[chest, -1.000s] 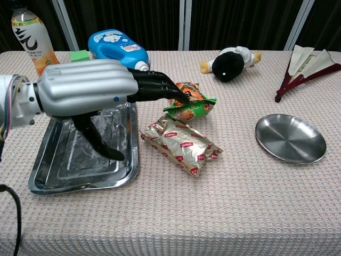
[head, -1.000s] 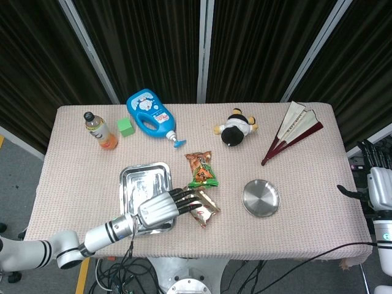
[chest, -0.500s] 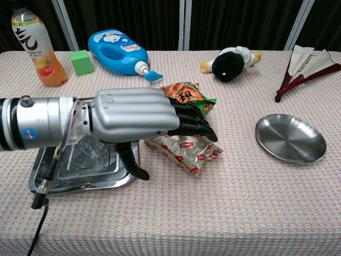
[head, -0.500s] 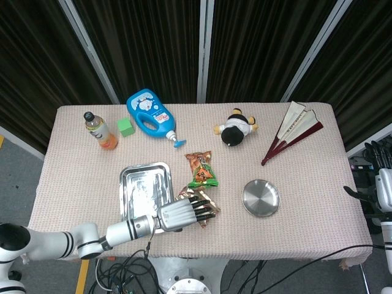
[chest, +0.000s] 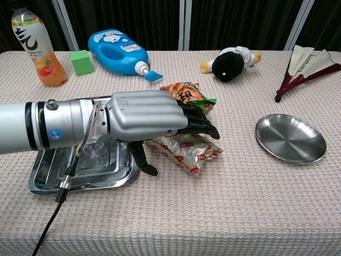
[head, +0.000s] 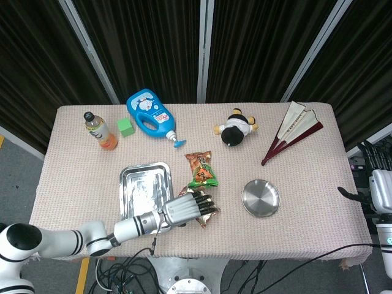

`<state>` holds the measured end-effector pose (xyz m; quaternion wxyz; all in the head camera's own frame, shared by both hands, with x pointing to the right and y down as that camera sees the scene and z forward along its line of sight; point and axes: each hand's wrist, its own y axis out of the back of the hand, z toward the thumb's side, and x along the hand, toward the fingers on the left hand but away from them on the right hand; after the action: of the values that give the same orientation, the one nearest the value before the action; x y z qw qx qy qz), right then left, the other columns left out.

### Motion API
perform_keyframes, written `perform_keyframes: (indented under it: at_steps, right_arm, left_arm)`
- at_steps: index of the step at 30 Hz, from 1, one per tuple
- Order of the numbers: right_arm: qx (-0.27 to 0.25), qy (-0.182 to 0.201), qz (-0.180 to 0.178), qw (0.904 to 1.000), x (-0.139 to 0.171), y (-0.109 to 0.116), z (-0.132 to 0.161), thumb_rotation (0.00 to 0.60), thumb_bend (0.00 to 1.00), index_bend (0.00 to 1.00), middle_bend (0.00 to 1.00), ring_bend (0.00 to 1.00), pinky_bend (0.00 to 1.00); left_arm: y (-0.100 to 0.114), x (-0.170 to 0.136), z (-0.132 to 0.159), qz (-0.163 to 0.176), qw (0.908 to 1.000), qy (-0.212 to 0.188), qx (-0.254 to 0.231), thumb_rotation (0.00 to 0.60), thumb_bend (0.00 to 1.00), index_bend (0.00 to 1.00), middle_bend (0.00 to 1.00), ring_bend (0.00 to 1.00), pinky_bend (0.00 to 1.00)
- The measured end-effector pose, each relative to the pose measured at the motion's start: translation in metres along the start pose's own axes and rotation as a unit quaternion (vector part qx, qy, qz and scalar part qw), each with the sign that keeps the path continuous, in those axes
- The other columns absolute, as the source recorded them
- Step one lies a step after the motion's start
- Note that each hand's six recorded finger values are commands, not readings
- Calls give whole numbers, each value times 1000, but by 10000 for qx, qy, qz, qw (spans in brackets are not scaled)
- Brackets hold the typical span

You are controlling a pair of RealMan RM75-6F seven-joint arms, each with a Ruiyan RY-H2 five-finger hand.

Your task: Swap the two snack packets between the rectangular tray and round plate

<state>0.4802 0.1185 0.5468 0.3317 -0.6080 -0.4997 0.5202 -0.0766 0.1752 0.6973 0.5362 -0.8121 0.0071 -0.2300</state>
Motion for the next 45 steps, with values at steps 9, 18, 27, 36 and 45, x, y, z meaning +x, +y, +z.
perform_keyframes:
  at_steps: [9, 18, 27, 36, 45]
  right_arm:
    - [-1, -51, 31, 10000, 0, -2, -3, 600, 0, 0, 0, 0, 0]
    - [-2, -96, 57, 9999, 0, -3, -7, 600, 0, 0, 0, 0, 0]
    - [4, -99, 64, 9999, 0, -2, -6, 600, 0, 0, 0, 0, 0]
    - [19, -102, 90, 9999, -1, -4, -5, 600, 0, 0, 0, 0, 0]
    - [45, -56, 104, 9999, -5, -4, 1, 600, 0, 0, 0, 0, 0]
  left_arm:
    - [-9, 11, 5, -122, 9999, -11, -51, 600, 126, 155, 179, 135, 308]
    - [-14, 19, 2, -49, 9999, 38, 82, 600, 261, 356, 330, 275, 427]
    - [-7, 19, 8, 361, 9992, -23, 141, 600, 311, 488, 455, 390, 526]
    - [12, 8, 16, 858, 9962, -116, 30, 600, 317, 510, 475, 409, 539]
    - [45, -29, -4, 1380, 9902, 154, 109, 600, 319, 510, 474, 408, 539]
